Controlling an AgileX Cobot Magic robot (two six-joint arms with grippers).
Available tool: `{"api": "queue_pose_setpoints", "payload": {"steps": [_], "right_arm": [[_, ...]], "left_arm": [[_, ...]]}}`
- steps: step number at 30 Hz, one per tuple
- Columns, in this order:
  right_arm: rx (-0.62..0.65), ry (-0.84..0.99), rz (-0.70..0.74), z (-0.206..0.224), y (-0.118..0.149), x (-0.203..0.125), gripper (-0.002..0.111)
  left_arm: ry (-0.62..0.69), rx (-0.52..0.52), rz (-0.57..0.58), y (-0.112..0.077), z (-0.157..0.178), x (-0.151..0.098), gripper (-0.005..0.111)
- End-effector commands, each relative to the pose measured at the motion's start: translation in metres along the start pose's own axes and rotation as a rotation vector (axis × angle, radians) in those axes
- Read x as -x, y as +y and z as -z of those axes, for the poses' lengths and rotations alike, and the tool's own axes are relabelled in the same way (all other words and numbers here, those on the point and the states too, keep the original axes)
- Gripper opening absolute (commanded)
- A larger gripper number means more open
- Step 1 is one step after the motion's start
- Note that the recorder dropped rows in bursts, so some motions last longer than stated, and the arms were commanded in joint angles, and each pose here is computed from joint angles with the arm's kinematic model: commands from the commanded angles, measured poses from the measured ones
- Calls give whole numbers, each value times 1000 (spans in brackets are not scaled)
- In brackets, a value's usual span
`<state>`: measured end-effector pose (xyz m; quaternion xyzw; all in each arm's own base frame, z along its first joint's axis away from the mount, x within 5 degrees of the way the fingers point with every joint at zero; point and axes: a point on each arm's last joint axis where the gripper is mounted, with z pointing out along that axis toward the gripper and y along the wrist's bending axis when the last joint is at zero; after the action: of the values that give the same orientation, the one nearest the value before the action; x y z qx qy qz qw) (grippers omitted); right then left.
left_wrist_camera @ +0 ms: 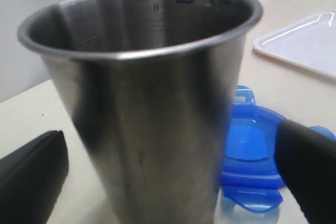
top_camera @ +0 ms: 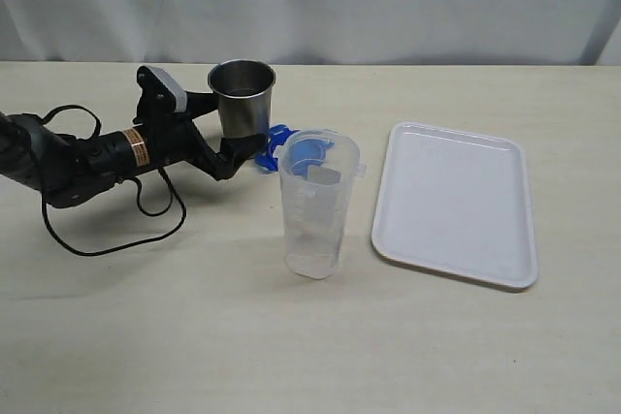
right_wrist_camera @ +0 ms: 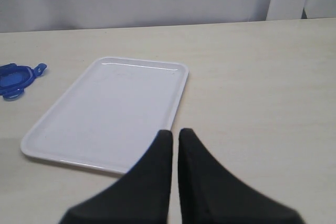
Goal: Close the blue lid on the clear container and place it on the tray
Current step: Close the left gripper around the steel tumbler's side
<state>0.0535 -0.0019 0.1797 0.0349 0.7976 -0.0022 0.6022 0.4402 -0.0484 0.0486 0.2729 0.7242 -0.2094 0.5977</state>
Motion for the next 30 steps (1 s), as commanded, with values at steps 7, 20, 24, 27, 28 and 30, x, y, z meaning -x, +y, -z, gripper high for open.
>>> {"api": "queue_pose_setpoints", "payload": {"steps": [7, 20, 24, 27, 28, 30], "right_arm": [[-4, -22, 4, 1, 0, 2, 4], [-4, -22, 4, 1, 0, 2, 4], [-4, -22, 4, 1, 0, 2, 4], [-4, -22, 4, 1, 0, 2, 4], [-4, -22, 4, 1, 0, 2, 4], [-4, -22, 4, 1, 0, 2, 4]], "left_arm": [[-104, -12, 1, 6, -10, 4, 104], [-128, 37, -10, 5, -20, 13, 104], [-120, 45, -21, 4, -26, 16, 104], [-93, 50, -27, 5, -29, 14, 104], [-82, 52, -27, 5, -31, 13, 104], [-76, 57, -21, 6, -33, 8, 104]]}}
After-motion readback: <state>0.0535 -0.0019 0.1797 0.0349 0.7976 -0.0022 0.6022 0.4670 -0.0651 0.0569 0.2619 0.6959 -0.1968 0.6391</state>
